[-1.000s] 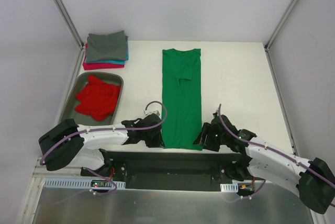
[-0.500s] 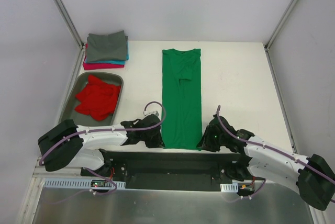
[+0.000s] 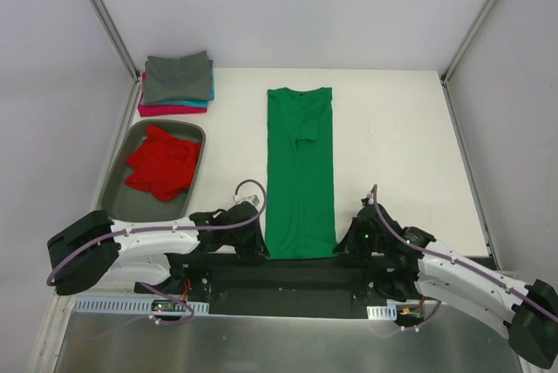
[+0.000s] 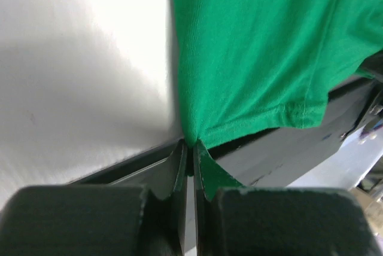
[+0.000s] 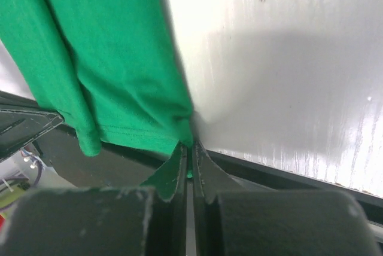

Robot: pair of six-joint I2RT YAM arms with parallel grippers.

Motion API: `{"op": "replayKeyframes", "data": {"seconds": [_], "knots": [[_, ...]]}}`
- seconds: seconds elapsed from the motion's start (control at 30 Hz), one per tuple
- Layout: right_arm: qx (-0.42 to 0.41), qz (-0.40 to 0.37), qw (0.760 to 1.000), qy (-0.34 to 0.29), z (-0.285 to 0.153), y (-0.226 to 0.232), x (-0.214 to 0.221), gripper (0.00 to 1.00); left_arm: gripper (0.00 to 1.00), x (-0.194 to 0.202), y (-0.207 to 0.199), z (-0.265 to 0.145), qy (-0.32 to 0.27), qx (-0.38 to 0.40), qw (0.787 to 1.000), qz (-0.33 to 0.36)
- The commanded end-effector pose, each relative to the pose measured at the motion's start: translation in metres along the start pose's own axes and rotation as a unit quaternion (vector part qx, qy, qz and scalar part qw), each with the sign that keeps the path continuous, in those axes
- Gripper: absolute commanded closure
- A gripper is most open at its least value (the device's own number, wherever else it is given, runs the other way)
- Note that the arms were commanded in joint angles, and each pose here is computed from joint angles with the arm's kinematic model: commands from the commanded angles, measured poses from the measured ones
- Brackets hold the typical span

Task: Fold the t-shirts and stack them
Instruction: Grab the bottom of the folded rectangular tshirt with both arms, then fold the folded rectangular tshirt in 1/3 of the way

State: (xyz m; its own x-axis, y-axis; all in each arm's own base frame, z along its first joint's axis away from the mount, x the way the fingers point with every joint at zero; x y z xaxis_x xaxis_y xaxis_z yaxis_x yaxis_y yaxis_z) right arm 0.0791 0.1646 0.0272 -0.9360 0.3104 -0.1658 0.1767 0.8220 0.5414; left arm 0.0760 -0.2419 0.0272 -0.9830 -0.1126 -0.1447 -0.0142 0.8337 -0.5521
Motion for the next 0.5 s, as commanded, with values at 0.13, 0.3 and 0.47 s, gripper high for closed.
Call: {"op": "replayKeyframes", "data": {"seconds": [0.13, 0.3, 0.47], "knots": [[-0.021, -0.017, 0.998, 0.058, -0.02, 0.001, 0.032, 0.99, 1.0, 0.034, 0.011, -0.027, 0.028, -0.005, 1.0, 0.012], [-0.057, -0.037, 0.996, 0.053, -0.04, 0.02, 0.039, 0.99, 1.0, 0.033, 0.008, -0.042, 0.003, 0.005, 1.0, 0.012], [-0.072, -0.071, 0.995, 0.016, -0.053, 0.042, 0.023, 0.99, 1.0, 0.017, -0.009, -0.052, -0.039, 0.023, 0.998, 0.035]]}}
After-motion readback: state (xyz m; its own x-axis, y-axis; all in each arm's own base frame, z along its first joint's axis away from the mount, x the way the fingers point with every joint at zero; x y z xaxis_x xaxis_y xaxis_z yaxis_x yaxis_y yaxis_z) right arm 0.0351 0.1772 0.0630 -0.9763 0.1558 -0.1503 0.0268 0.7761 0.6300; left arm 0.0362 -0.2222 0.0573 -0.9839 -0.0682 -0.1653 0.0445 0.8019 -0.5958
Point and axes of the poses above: each gripper's point midway between its finger pads, its own z axis out along the fingers, its own y axis along the line the jaws close on, x = y × z, the point moved 2 cm from there along -z, back along the fingers, and after that the axes turned 1 degree about z, right-handed, at the moved point
